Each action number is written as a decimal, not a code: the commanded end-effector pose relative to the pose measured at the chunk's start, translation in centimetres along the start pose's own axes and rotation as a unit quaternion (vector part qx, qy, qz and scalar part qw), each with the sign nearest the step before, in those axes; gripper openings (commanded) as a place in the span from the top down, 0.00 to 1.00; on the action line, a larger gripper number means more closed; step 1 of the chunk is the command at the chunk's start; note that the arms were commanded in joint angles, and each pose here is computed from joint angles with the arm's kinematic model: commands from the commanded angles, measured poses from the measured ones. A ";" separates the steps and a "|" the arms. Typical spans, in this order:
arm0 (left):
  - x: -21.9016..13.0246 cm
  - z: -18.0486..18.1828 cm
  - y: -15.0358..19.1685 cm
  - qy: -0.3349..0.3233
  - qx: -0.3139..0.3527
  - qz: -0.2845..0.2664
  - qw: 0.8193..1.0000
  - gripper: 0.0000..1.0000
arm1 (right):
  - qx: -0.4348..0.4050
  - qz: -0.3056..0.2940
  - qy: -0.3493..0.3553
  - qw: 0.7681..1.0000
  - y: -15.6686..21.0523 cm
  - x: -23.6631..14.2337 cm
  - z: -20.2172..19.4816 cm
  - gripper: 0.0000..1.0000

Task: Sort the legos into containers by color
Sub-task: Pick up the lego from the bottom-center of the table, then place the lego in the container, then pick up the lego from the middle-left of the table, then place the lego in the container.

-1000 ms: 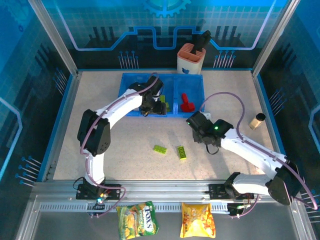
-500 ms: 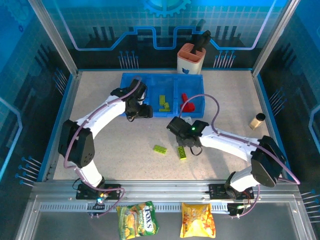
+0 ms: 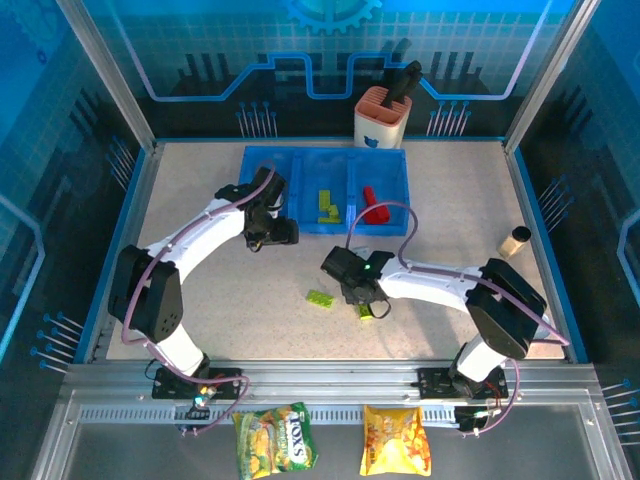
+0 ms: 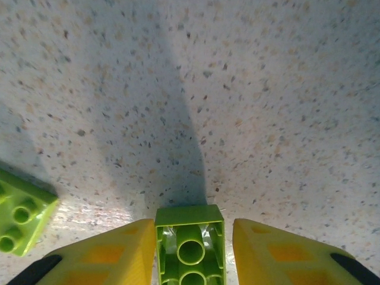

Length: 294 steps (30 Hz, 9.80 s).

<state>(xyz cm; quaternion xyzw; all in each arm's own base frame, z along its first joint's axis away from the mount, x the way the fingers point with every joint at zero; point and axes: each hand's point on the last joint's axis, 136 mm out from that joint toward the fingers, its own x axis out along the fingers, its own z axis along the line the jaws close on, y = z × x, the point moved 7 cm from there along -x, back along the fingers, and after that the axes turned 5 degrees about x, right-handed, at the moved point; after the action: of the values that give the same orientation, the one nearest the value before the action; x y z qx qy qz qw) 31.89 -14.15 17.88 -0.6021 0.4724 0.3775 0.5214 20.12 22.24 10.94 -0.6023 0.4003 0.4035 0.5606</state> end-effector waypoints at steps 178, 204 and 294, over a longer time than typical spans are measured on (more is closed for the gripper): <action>9.1 -11.1 12.1 -0.033 0.134 0.158 0.978 0.18 | 0.132 -0.206 -0.077 0.967 -14.6 -8.0 -11.8 0.49; 8.2 -11.4 11.6 -0.028 0.134 0.144 0.980 0.36 | 0.129 -0.183 -0.076 0.972 -14.5 -7.0 -11.6 0.49; 13.0 -7.4 -19.6 0.014 0.067 -0.151 0.986 0.30 | 0.161 -0.144 -0.007 0.976 -2.7 -9.7 -17.2 0.49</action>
<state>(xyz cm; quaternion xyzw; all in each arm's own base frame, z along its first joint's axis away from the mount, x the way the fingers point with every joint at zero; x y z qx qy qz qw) 53.58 -23.55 12.18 -0.6273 0.4191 0.2555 0.6046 20.46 6.25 22.06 -0.5561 0.3492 0.2642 0.7064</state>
